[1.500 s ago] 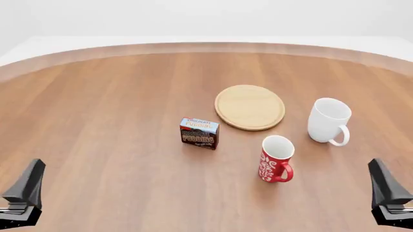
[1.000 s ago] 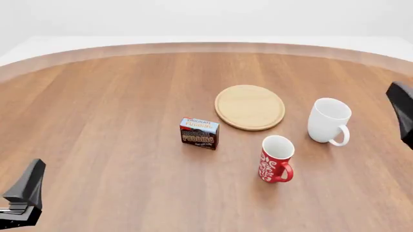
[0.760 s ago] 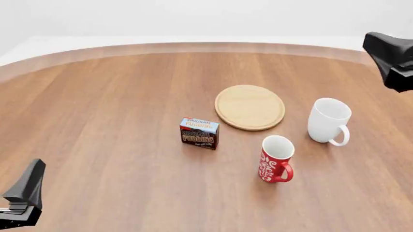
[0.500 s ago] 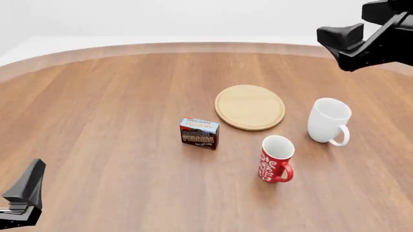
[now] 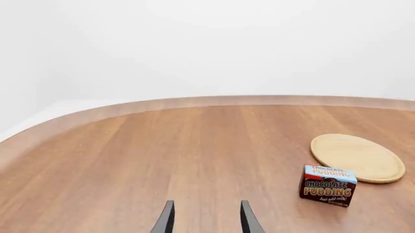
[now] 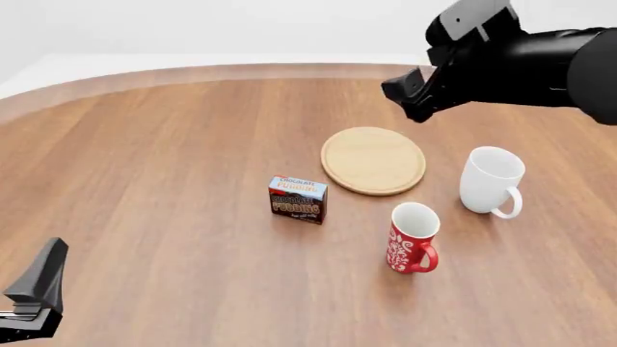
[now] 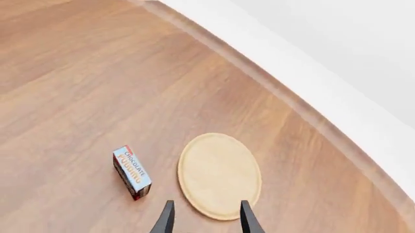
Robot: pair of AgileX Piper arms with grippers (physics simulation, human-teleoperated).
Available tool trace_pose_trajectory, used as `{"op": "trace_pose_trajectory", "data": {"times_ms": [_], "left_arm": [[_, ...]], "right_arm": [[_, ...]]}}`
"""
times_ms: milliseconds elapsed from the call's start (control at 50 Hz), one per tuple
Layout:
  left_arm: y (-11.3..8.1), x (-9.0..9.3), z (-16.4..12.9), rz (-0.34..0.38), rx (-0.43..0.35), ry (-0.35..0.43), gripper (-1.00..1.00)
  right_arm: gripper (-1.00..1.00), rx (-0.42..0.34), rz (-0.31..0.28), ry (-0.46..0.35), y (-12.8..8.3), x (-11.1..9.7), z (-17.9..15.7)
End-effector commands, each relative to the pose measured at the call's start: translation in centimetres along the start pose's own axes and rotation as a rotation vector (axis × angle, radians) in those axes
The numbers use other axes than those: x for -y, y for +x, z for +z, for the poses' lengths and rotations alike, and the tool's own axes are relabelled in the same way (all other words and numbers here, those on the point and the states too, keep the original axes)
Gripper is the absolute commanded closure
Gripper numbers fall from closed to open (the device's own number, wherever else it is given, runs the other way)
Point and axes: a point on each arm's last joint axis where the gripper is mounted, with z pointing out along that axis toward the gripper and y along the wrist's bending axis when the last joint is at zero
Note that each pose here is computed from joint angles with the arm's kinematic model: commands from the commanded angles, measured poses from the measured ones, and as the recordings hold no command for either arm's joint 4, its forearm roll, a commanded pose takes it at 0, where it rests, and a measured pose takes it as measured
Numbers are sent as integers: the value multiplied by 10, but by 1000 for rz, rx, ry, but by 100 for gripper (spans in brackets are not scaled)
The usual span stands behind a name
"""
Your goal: Put the chocolate pudding to the left of the plate.
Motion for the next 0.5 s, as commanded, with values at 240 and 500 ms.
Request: {"op": "trace_pose_trajectory", "data": {"times_ms": [240,500], "left_arm": [[0,0,0,0,0,0,-100],[0,0,0,0,0,0,-100]], "right_arm": [[-100,-123,-23,-126,17,-38,77],[-100,-136,-32,-174,21,-60,99]]}}
